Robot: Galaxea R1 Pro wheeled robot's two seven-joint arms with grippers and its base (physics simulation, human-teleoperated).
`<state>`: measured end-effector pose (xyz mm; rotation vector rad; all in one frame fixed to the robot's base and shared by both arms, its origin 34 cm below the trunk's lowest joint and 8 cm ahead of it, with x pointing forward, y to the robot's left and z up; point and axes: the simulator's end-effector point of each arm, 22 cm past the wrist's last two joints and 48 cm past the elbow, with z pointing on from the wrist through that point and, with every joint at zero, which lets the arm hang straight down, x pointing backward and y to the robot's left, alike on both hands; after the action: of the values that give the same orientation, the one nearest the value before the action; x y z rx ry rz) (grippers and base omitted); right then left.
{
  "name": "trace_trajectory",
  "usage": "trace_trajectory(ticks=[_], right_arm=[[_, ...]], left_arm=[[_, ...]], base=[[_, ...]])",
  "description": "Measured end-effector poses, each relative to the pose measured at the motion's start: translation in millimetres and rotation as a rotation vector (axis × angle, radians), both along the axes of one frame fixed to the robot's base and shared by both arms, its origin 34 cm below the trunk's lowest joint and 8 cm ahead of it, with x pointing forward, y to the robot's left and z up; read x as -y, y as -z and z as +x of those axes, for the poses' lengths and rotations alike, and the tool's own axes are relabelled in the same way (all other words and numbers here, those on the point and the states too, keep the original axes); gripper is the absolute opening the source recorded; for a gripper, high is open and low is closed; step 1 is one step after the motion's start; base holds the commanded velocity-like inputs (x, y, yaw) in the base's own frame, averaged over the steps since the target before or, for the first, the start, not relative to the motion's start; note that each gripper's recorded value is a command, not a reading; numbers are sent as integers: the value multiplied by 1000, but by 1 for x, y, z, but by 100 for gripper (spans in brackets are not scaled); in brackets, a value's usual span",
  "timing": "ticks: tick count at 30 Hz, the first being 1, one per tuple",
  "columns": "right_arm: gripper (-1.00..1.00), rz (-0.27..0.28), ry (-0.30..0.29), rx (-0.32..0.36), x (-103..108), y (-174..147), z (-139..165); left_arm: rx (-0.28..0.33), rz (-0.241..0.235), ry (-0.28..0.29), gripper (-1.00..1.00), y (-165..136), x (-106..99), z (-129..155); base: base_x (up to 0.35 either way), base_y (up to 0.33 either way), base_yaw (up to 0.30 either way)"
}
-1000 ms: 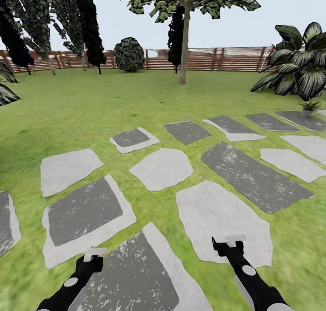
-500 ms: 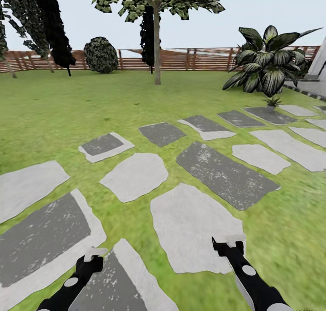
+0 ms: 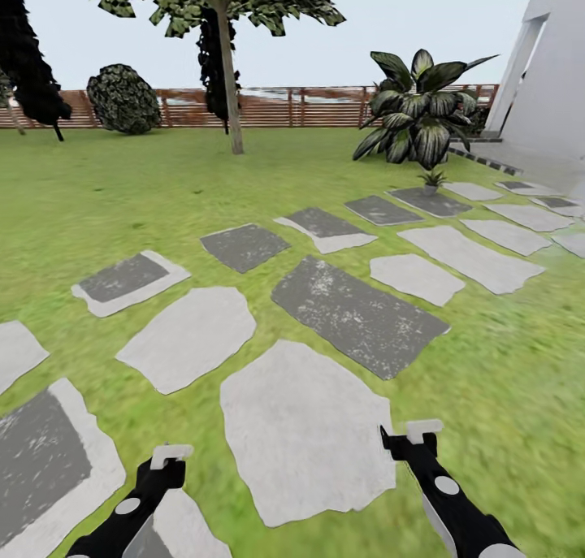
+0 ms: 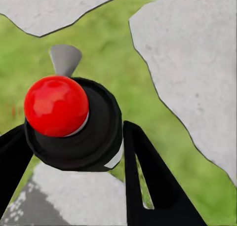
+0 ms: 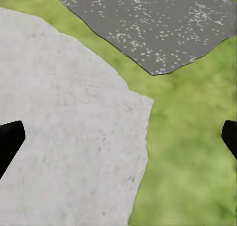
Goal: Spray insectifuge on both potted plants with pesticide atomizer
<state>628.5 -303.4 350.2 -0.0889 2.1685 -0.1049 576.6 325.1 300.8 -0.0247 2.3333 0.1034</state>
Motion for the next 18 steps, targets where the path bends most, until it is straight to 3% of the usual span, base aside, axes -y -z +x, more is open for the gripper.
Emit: trace_trajectory(ticks=[7,18], right_arm=[[100,3,1,-23,-1,8,-8],[100,3,1,-26,-1,9,-8]], left_arm=[[-1,0,-1,-100,0,0,0],[-1,0,-2,-100,0,0,-1]], base=[[307,-142,-300],[338,-10,-300]])
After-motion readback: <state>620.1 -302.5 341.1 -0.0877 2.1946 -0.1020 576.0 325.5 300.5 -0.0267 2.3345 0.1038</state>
